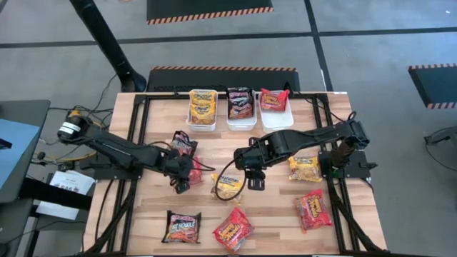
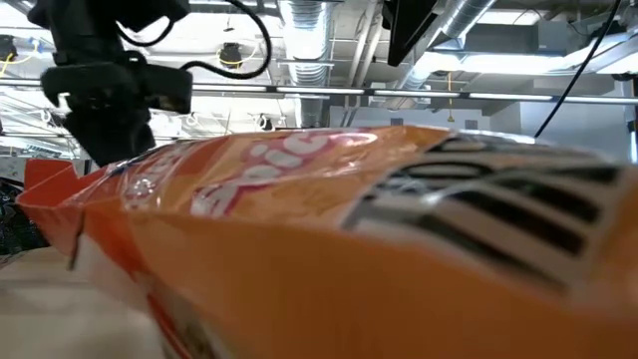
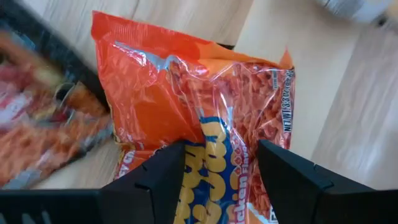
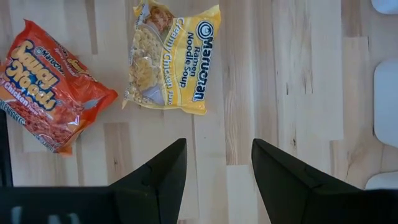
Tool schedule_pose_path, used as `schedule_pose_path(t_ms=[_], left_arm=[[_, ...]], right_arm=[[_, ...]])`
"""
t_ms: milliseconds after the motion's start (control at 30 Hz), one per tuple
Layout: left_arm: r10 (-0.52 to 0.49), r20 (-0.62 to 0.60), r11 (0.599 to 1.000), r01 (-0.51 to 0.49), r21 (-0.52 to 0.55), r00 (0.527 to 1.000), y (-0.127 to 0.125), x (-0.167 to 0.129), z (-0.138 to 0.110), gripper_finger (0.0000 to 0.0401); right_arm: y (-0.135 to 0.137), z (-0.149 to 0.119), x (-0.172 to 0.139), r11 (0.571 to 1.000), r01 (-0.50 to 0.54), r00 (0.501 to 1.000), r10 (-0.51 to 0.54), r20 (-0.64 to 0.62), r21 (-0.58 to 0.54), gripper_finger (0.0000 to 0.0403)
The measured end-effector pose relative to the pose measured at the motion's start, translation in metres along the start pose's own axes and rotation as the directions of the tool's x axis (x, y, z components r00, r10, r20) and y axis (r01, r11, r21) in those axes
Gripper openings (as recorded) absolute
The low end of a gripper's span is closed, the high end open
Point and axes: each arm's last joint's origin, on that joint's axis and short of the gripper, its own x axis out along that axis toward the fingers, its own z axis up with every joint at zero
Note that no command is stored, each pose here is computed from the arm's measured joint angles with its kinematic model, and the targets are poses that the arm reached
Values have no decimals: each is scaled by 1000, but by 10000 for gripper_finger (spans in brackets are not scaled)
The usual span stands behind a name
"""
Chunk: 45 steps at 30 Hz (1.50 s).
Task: Sort Maruchan noodles
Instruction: Put the orange noodle pack into the right white bin
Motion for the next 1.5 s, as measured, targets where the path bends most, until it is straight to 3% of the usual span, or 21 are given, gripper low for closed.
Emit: schedule_pose_path(t_ms=[367, 733, 1033, 1500], left_arm=[[89, -10, 996, -89, -17, 996, -5, 25, 0, 179], [56, 18, 997, -56, 50, 998, -11, 25, -1, 12], [-65, 52, 985, 56, 162, 997, -33, 2, 11, 1], [-48, 160, 973, 10, 230, 986, -40, -12, 12, 1]], right_arm=[[0, 0, 0, 1000, 0, 1000, 0, 3, 3, 205], [0, 2, 0, 1000, -3, 1000, 3, 17, 4, 181], [-2, 3, 0, 1000, -3, 1000, 3, 29, 18, 167], [-13, 11, -7, 999, -4, 997, 1, 72, 45, 168]])
